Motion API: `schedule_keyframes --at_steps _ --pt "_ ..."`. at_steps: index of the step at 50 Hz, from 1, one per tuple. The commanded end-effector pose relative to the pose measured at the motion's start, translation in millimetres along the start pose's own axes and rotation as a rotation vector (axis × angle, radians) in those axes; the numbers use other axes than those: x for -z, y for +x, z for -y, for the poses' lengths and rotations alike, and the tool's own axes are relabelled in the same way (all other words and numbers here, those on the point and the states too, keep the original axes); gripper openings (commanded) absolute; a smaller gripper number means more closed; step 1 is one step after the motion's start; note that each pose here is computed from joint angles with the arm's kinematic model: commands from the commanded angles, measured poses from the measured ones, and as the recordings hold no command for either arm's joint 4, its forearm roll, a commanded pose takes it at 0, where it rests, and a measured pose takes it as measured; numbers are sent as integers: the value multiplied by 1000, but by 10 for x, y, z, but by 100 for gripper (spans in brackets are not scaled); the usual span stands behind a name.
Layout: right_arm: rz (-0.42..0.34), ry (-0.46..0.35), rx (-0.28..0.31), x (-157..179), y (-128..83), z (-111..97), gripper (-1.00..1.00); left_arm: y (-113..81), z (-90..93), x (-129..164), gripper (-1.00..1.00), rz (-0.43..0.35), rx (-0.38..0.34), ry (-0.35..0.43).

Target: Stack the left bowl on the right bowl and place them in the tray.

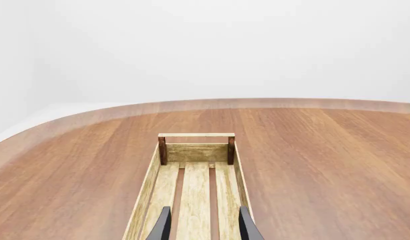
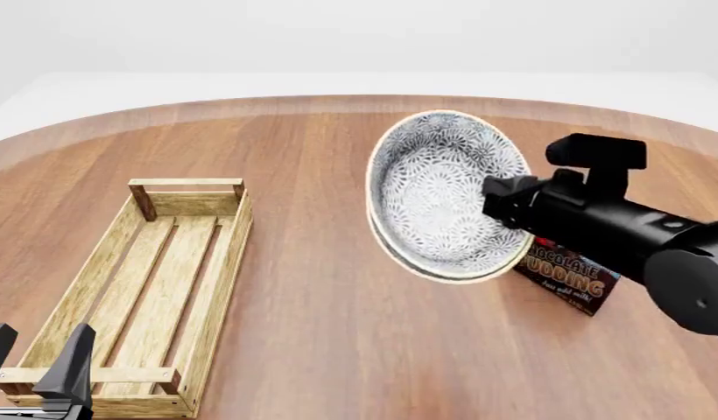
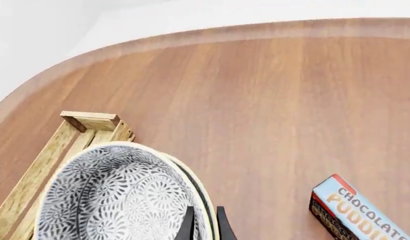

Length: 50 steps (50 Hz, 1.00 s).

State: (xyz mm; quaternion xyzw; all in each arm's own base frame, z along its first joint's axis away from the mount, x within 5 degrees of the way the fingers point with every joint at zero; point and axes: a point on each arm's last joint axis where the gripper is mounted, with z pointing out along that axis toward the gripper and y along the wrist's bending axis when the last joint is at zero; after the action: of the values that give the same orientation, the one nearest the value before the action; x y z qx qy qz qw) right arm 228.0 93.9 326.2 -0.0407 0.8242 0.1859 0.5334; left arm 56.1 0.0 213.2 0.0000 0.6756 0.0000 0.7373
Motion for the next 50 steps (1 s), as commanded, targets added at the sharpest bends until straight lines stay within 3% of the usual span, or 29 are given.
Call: schedule_keyframes --at_steps 1,13,22,36,50 --pt "6 -96 3 -252 -389 -388 -100 0 0 0 100 0 0 0" --pt "-4 -186 46 -513 -570 -799 -100 0 0 0 100 0 0 0" --pt "15 -244 41 -707 -759 -1105 -100 0 0 0 100 0 0 0" --pt "39 -286 108 -987 -912 -1398 -100 0 0 0 100 0 0 0" --pt "14 -352 115 -1285 -752 -1776 -100 0 0 0 100 0 0 0"
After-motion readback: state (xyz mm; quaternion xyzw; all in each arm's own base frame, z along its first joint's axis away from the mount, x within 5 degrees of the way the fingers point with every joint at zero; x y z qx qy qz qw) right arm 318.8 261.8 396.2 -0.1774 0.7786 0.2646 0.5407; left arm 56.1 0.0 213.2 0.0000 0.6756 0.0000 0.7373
